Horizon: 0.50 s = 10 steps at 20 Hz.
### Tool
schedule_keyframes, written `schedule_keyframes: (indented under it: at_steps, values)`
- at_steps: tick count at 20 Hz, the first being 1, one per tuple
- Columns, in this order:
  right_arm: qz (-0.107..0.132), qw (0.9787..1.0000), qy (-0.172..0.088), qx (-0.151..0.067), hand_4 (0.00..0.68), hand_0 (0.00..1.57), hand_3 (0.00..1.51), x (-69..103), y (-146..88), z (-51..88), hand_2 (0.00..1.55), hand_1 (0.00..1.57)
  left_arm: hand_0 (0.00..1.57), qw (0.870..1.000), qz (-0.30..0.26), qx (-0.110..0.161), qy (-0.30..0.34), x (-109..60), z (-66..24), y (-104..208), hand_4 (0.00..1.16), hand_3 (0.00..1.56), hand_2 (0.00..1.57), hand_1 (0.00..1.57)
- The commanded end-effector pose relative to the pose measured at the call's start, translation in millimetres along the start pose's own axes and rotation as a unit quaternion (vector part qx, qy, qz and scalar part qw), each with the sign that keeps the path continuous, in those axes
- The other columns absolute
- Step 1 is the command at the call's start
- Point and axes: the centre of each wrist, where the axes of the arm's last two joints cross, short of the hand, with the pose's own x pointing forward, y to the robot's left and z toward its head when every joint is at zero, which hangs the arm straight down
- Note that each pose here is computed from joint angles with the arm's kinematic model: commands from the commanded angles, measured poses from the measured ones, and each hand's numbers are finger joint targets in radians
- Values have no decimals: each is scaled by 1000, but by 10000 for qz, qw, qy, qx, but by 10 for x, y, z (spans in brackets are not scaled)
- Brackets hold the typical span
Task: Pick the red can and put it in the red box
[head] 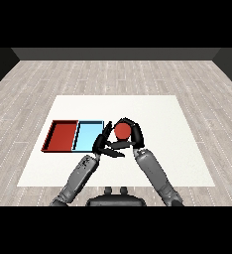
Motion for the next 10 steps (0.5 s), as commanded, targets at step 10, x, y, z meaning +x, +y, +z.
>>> schedule_keyframes:
  at_steps: [10]
  values:
    - [-429,9986,-100,305,511,1469,1366,56,386,7,1421,1469,0,9991,-401,53,-88,76,-76,1,347,0,0,0]
